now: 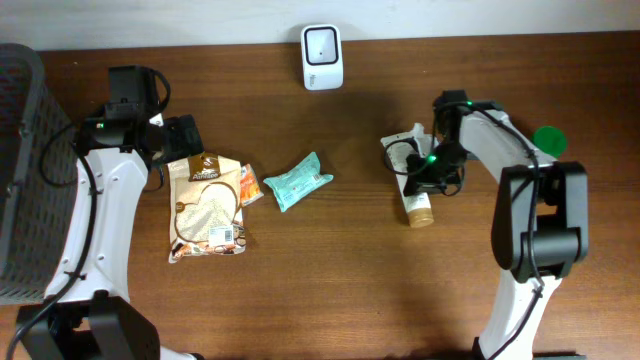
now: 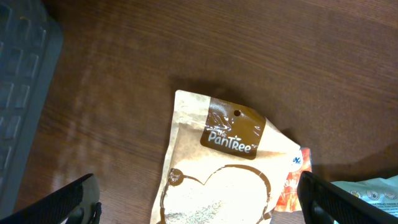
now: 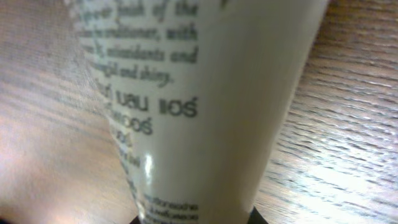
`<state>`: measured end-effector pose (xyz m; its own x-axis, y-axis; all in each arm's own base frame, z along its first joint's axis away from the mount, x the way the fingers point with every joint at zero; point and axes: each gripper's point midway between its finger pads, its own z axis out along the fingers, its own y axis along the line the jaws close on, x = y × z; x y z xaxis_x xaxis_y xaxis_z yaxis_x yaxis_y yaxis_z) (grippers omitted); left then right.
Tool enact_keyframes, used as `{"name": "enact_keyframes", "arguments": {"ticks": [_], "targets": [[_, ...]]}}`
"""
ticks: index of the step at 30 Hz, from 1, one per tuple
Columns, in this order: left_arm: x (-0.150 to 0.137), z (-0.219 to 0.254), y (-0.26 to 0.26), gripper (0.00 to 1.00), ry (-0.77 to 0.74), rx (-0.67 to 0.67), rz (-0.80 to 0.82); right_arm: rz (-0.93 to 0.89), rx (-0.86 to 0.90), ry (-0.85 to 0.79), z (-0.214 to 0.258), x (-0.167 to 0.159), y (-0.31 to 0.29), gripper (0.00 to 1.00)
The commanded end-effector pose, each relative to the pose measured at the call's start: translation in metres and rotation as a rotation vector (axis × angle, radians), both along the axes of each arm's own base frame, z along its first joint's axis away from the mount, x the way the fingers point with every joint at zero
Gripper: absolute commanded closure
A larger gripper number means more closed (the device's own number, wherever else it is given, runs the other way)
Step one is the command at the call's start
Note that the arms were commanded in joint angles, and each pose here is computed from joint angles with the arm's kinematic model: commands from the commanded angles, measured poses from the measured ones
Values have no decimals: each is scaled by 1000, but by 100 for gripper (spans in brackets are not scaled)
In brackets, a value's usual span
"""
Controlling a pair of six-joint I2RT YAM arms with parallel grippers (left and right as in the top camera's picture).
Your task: Scan the item barcode
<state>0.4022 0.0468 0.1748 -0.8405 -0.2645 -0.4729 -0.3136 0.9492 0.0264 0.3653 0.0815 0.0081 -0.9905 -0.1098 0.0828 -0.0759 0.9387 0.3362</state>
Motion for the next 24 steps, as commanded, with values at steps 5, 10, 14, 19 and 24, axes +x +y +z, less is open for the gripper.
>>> {"name": "enact_keyframes", "arguments": {"ticks": [5,10,14,19,24], "targets": [[3,7,2,1,-16,17,-12,-59,-223,-64,8,14,18,88],[3,7,2,1,-16,17,-12,14,-328,-119,7,12,39,72],[3,7,2,1,-16,17,-12,32,-332,-142,12,15,47,52],[3,7,2,1,-16,17,-12,26,-328,-168,47,30,47,48],[3,7,2,1,-16,17,-12,35,-251,-118,70,21,62,48]]}}
